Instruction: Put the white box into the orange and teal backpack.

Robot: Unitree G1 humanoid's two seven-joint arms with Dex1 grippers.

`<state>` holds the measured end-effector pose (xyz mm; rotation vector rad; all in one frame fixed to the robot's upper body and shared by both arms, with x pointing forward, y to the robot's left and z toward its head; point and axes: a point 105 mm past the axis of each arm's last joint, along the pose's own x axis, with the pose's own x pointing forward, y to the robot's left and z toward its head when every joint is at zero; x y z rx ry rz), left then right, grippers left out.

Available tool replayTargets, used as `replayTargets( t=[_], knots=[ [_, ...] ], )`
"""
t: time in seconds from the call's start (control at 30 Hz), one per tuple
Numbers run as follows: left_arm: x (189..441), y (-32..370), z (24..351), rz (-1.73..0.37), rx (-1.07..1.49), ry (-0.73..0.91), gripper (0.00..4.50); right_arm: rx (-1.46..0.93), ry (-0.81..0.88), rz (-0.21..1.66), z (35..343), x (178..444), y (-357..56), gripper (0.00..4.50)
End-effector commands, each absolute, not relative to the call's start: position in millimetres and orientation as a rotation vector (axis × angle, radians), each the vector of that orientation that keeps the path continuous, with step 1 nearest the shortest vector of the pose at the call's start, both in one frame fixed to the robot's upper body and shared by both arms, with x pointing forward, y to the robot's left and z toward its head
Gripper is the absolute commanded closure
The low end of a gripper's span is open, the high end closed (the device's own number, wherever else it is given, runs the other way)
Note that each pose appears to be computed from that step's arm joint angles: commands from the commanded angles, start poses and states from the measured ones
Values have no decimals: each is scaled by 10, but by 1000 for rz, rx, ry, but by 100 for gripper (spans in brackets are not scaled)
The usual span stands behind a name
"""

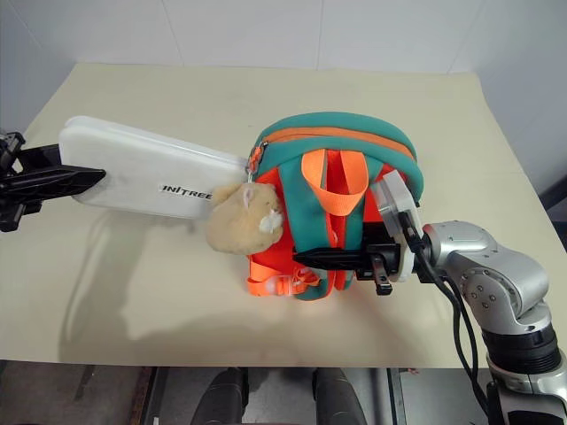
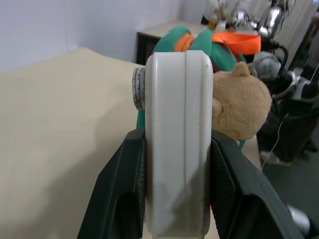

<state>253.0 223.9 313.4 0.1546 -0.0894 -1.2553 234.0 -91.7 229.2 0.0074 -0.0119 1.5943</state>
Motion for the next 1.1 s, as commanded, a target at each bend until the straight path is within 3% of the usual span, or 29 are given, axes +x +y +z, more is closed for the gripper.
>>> replayTargets(
  t=[0.03,0.4,0.67,0.8,1.1],
  knots=[
    [2580,2150,3226,-1250,229,-150,318,-15,-68,1604,2373,2308,-903,450],
    [2787,1705,3258,-1335,208,-243,320,-14,-81,1602,2380,2334,-874,450],
    [2872,1345,3030,-1456,134,-195,320,-10,-86,1600,2374,2343,-859,450],
    [3081,938,2796,-1509,45,-155,320,-5,-102,1597,2371,2357,-830,450],
    [3234,482,2683,-1569,7,-120,320,-7,-124,1572,2372,2359,-808,450]
  ],
)
